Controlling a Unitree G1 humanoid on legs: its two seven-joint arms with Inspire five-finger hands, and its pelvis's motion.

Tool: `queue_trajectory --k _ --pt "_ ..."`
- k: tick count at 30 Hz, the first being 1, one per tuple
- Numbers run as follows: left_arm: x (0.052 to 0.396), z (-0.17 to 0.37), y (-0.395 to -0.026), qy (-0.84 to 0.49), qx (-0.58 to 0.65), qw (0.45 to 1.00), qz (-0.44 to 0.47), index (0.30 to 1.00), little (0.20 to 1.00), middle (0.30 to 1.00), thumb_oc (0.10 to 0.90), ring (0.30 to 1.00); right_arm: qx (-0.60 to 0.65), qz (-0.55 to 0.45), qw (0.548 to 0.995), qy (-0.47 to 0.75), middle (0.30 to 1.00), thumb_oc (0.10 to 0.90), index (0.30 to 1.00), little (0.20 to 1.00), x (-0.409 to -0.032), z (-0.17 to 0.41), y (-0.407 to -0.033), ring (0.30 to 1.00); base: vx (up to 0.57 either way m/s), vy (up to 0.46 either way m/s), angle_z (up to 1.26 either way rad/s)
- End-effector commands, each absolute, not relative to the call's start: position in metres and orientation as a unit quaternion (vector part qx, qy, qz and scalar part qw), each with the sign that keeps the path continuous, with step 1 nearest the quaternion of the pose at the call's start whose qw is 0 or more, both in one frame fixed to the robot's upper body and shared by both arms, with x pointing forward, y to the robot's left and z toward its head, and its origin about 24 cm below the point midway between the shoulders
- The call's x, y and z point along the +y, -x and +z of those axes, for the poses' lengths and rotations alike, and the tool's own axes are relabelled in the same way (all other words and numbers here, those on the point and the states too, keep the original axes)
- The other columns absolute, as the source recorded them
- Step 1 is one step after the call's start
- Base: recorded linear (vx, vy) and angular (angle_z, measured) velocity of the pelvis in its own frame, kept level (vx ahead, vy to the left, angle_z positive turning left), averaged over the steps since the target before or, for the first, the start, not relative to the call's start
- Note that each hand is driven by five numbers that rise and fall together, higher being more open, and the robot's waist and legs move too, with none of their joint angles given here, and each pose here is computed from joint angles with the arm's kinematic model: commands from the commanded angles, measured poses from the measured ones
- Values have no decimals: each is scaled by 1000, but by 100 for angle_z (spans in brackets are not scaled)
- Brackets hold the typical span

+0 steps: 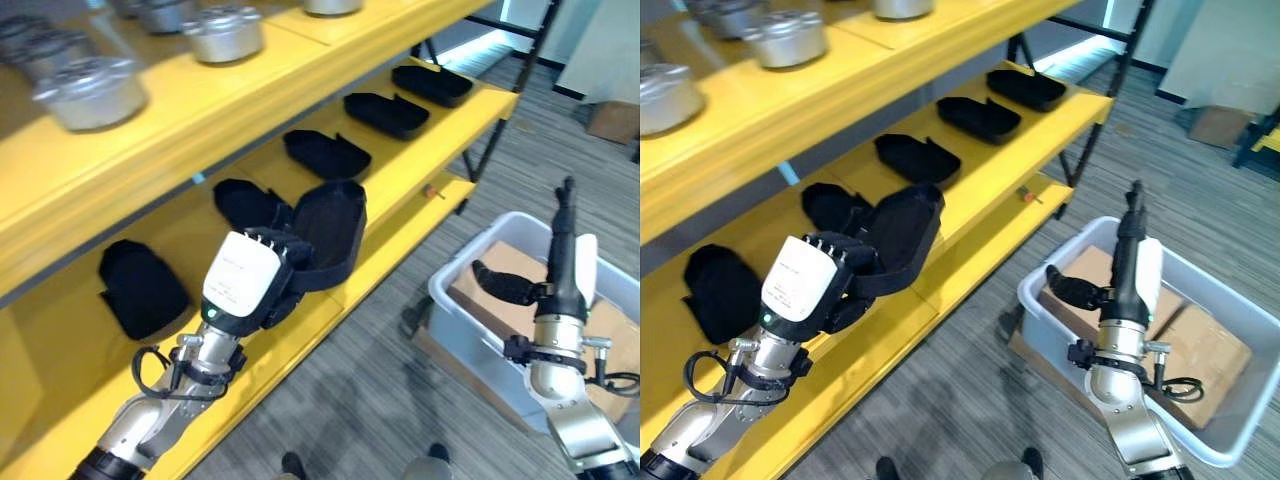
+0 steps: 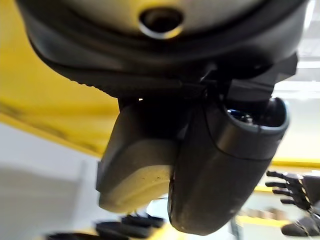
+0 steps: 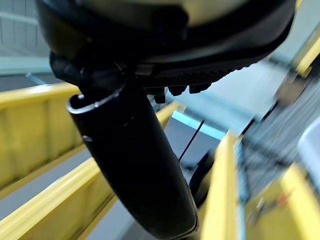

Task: Move parts from the plastic box to the shelf.

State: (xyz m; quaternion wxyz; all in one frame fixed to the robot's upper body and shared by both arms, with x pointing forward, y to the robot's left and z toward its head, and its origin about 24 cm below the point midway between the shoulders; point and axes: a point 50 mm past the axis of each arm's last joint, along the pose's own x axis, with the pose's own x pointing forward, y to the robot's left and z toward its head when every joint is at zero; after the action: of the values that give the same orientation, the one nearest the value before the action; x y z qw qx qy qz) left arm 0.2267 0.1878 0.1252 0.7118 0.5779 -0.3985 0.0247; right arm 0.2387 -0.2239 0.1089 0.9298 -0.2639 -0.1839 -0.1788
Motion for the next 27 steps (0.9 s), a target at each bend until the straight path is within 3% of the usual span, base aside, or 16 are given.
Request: queue_trajectory --k 1,16,27 --pt "183 177 -221 -516 -523 668 120 300 300 300 400 300 -321 -171 890 273 1000 900 1000 1000 -213 162 -244 1000 -65 231 68" --pt "206 171 -217 -560 -491 650 150 300 300 300 400 300 -333 -154 893 259 1000 900 1000 1000 -198 167 -241 1000 -77 194 16" --pt "211 175 -227 -572 -457 660 169 300 300 300 400 300 -372 -168 863 298 1000 900 1000 1000 -207 169 -230 1000 30 -48 44"
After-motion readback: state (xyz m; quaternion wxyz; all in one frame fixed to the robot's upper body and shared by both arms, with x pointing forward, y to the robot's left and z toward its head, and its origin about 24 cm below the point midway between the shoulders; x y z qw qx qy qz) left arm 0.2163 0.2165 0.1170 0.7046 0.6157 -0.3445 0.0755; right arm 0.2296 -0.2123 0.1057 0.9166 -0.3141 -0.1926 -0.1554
